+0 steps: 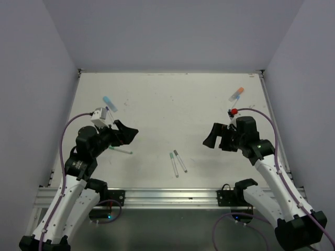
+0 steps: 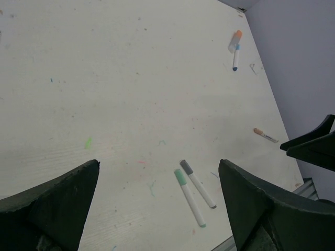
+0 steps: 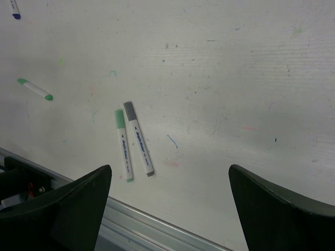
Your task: Open the pen caps
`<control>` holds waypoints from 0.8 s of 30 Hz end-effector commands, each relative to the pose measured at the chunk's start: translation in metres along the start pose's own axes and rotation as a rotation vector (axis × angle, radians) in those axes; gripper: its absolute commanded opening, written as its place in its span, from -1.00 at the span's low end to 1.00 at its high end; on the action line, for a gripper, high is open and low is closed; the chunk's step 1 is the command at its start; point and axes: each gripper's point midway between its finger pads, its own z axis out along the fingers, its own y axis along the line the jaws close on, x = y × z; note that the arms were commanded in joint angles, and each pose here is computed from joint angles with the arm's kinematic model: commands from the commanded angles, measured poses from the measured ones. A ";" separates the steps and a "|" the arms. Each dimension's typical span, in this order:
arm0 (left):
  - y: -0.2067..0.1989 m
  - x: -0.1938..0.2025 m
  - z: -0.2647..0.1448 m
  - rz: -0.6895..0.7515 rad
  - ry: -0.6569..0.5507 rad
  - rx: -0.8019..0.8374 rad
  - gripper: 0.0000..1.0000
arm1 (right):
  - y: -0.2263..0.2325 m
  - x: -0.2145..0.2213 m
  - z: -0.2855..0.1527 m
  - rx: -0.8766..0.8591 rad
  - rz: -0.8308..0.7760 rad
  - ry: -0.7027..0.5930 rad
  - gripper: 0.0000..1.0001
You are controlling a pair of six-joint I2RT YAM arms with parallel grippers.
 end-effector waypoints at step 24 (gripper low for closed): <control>-0.029 0.015 0.006 -0.006 0.035 0.216 0.81 | 0.053 0.064 0.078 0.033 -0.344 0.169 0.97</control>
